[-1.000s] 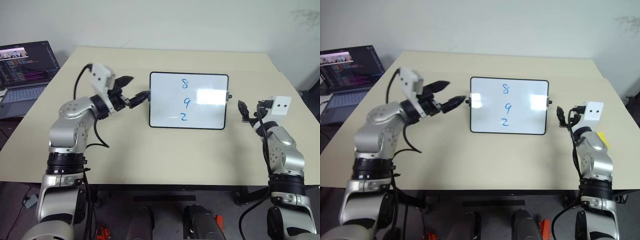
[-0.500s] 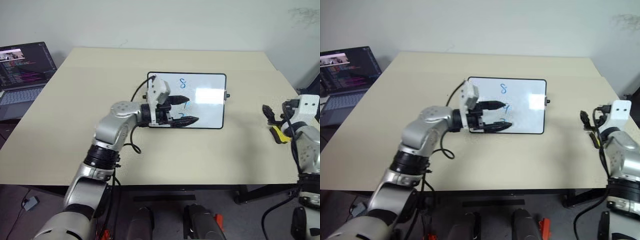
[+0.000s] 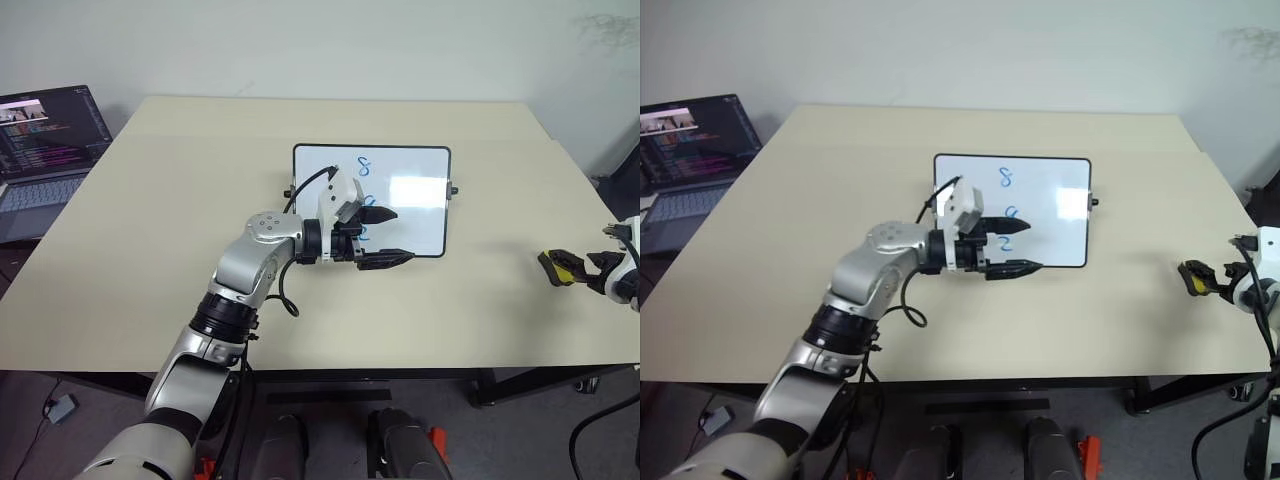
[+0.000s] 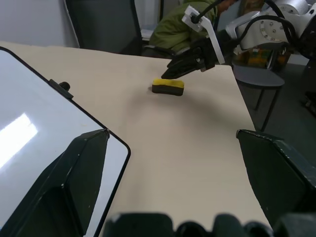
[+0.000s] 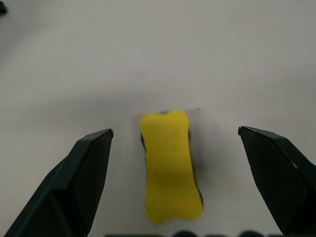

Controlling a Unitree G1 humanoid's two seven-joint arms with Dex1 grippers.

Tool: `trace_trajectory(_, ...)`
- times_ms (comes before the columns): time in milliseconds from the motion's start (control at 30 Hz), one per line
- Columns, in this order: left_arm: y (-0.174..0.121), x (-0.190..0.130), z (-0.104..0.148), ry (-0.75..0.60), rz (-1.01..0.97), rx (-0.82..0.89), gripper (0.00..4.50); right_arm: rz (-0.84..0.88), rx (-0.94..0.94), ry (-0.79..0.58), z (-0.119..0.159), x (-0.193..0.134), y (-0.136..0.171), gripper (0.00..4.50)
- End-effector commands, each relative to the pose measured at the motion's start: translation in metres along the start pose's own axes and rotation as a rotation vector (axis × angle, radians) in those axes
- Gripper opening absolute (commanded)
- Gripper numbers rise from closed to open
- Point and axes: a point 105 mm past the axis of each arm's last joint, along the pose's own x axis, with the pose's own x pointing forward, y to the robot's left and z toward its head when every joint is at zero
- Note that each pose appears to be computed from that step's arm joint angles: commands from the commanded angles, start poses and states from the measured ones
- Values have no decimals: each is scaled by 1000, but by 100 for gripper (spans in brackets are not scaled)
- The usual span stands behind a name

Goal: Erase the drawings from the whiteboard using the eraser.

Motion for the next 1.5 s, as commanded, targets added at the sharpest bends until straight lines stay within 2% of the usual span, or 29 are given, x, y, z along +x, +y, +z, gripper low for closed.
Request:
trace_trajectory(33,-1,1,13,-27,-1,46,450,-13,-38,-23,14,-2,-8,445)
trace_trajectory(867,4,-9,10,-11,51,55,450,50,-69,37,1,17,5,445)
trace_trajectory(967,8,-12,11,-10,73,58,450,54,-70,41,-2,18,7,389)
trace_trajectory(1200,12,-16,7,0,99,52,450,62,-63,32,-4,20,8,145)
trace_trajectory(1233,12,-16,7,-1,100,49,450,64,-61,30,-4,20,9,121)
trace_trajectory(1500,9,-15,6,-4,99,46,450,77,-67,17,-2,20,12,114)
